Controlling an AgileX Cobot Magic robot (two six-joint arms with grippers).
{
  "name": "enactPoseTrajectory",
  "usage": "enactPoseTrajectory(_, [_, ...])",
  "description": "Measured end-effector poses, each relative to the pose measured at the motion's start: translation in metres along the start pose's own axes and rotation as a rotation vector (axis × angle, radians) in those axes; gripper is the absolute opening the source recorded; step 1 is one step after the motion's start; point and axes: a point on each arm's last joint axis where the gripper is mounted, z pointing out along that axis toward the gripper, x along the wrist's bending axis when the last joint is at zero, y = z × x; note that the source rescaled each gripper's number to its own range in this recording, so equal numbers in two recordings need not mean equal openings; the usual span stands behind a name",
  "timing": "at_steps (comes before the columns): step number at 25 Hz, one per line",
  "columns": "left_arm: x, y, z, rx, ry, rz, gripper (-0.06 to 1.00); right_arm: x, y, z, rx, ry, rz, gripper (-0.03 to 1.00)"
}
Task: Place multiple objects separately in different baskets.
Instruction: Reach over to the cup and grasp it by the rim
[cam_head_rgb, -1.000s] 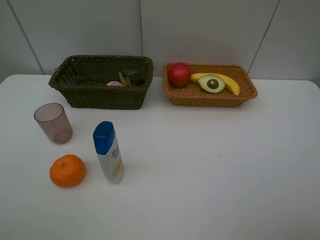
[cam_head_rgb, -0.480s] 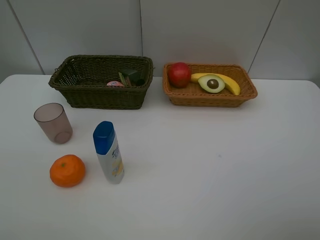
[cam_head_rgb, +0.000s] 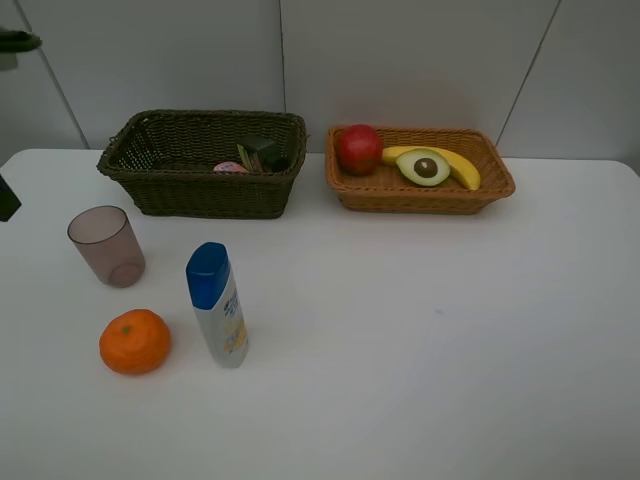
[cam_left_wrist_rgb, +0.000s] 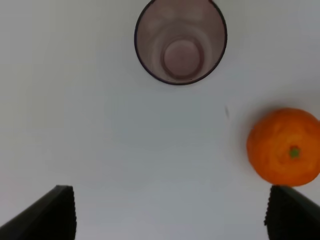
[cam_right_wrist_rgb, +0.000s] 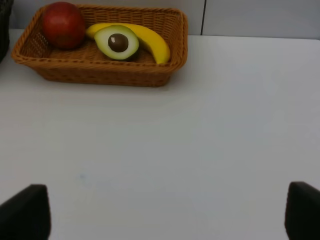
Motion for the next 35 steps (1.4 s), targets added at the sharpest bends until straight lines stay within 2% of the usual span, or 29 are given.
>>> enactPoseTrajectory(6, [-0.010,0.033,0.029,0.055,-0.044,0.089,1.00,0.000,0.000,0.000,0.000,0.000,0.000,0.98])
enactPoseTrajectory(12, [-0.018,0.050,0.062,0.108,-0.054,0.158,1.00,0.000,0.000,0.000,0.000,0.000,0.000,0.98])
enactPoseTrajectory(23, [-0.035,0.061,0.122,0.168,-0.080,0.264,1.00,0.000,0.000,0.000,0.000,0.000,0.000,0.98])
enactPoseTrajectory(35, [-0.040,0.054,0.170,0.288,-0.107,0.283,1.00,0.000,0.000,0.000,0.000,0.000,0.000,0.98])
